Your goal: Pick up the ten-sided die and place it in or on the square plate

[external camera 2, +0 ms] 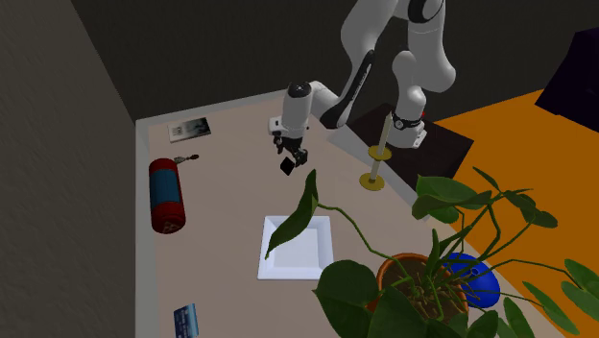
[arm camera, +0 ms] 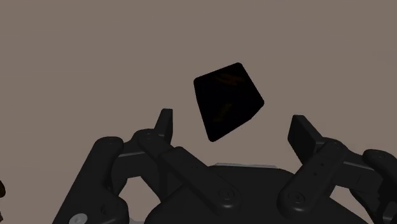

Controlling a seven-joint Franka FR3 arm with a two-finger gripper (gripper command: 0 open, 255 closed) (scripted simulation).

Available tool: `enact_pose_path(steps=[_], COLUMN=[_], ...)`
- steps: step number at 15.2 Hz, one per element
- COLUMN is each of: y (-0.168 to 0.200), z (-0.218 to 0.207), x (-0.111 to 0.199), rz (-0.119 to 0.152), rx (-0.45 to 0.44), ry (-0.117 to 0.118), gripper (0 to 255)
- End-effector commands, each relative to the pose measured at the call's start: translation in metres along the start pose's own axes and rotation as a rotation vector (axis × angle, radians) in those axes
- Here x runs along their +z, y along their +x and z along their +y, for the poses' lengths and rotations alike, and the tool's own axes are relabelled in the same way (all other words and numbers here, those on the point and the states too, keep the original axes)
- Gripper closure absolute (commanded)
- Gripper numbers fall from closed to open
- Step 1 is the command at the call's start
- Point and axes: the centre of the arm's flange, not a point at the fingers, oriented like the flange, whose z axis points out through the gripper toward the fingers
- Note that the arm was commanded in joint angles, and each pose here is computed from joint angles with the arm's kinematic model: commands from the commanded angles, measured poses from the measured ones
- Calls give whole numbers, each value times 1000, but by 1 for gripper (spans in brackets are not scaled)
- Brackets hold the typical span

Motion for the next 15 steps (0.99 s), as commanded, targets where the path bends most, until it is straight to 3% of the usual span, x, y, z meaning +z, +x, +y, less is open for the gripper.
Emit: enact_pose_path(steps=[1,6,14,15], y=[3,3,3,3], z=[1,1,1,1], x=[12,42,42,42], rz=[0,0,-1,-1], rx=[-1,-1,-1,-1], ry=[-1,-1,-1,-1], gripper=[0,0,0,255])
